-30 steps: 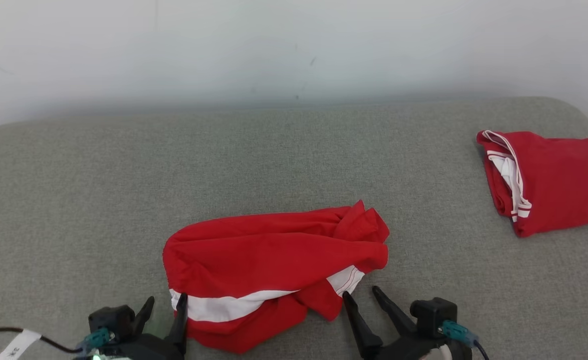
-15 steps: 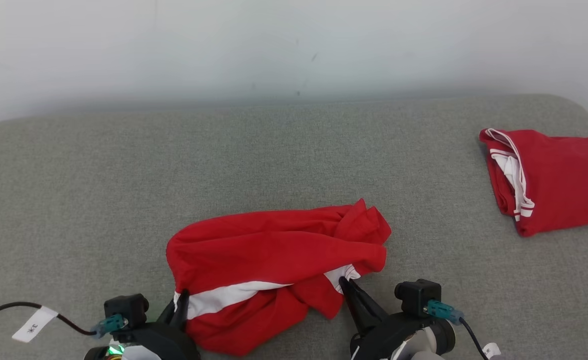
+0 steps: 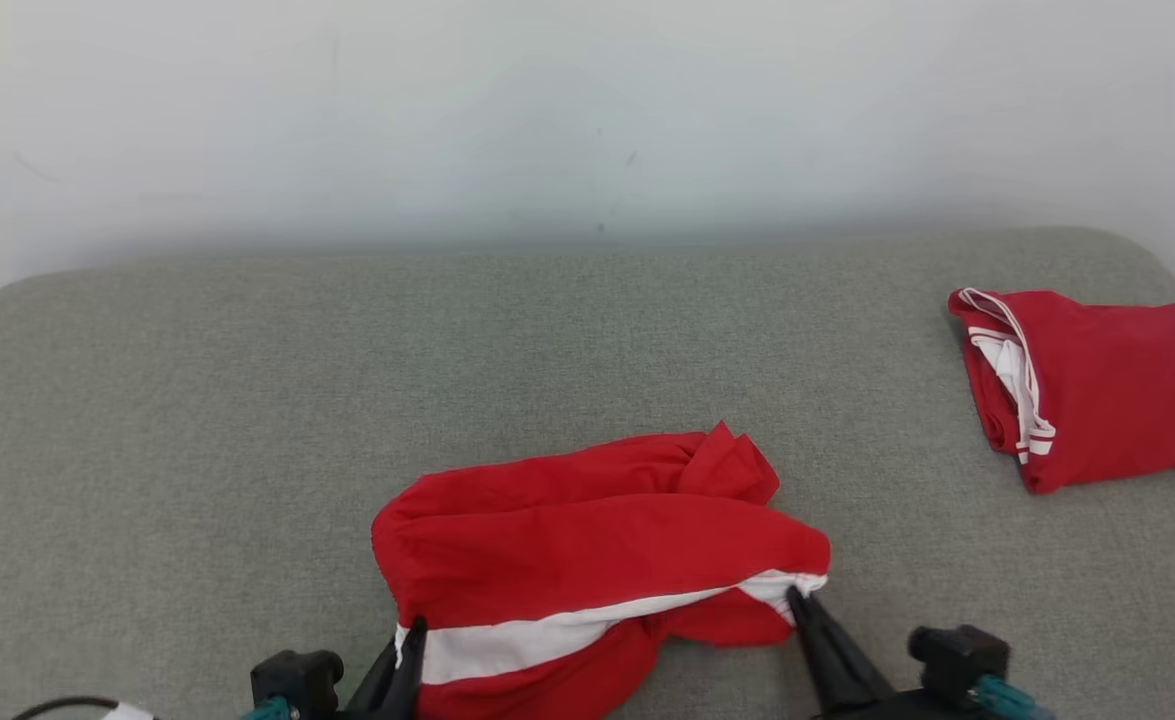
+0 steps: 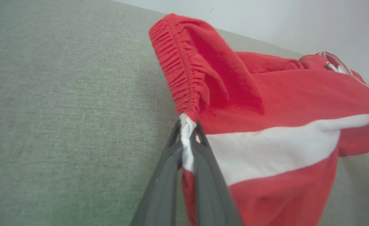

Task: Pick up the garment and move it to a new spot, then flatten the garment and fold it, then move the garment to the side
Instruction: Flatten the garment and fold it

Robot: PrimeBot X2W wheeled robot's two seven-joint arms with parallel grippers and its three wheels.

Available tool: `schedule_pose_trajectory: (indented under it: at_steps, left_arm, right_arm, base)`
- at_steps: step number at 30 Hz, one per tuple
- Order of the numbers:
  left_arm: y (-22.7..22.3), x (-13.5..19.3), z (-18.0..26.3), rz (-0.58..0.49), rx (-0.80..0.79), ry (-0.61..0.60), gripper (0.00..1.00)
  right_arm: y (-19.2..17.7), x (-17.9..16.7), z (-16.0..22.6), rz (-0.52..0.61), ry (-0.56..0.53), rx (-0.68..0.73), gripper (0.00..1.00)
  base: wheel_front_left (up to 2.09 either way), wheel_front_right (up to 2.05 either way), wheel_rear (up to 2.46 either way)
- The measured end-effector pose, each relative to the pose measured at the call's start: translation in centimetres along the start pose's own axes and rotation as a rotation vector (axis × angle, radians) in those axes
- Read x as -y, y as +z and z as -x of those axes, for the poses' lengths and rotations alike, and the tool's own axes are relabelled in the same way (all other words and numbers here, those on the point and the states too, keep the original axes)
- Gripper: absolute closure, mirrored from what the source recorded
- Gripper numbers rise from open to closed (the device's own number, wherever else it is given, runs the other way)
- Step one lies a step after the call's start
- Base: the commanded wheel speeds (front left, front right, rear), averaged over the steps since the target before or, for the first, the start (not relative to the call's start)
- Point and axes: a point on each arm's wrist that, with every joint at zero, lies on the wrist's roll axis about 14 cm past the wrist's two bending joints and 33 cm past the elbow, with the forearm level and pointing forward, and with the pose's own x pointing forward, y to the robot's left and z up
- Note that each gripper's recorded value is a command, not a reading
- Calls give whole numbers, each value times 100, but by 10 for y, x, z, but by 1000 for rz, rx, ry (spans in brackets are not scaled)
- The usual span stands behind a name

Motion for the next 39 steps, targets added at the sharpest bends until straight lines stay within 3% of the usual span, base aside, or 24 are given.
schedule_pose_trajectory:
  at_steps: [8, 13, 14, 15, 16, 17, 18, 19, 20, 24, 31, 39]
  left_arm:
    - [-2, 27, 3, 13, -21, -59, 100]
    - [-9, 30, 6, 15, -46, -56, 97]
    - [-10, 29, 6, 18, -46, -54, 67]
    - [-11, 28, 7, 18, -47, -49, 25]
    - [-12, 27, 8, 18, -48, -40, 0]
    - [-12, 25, 9, 17, -48, -36, 0]
    - [-10, 23, 9, 7, -44, -31, 0]
    - [-7, 23, 9, 3, -33, -30, 0]
    - [-7, 23, 9, 3, -33, -30, 0]
    - [8, 18, 13, -3, 13, -15, 0]
    - [3, 5, 21, 3, -51, -1, 0]
    - [-5, 16, 17, 50, -108, -42, 0]
  right_arm:
    - [28, 39, 9, 55, -96, 64, 100]
    - [20, 47, 14, 57, -122, 15, 100]
    - [17, 48, 15, 59, -128, 4, 100]
    - [15, 50, 16, 65, -133, -7, 100]
    - [12, 53, 17, 65, -141, -21, 100]
    - [10, 55, 17, 64, -148, -32, 100]
    - [9, 55, 18, 65, -149, -35, 82]
    - [9, 55, 18, 67, -148, -36, 19]
    - [9, 55, 18, 67, -148, -36, 0]
    - [13, 57, 20, 75, -151, -22, 0]
    - [10, 55, 23, 84, -144, -34, 0]
    - [4, 62, 22, 91, -157, -72, 0]
  base:
    - [0, 0, 0]
    - [0, 0, 0]
    - [0, 0, 0]
    - [0, 0, 0]
    - [0, 0, 0]
    - [0, 0, 0]
    - [0, 0, 0]
    - [0, 0, 0]
    - [0, 0, 0]
    - [0, 0, 0]
    - [0, 0, 0]
    - [0, 0, 0]
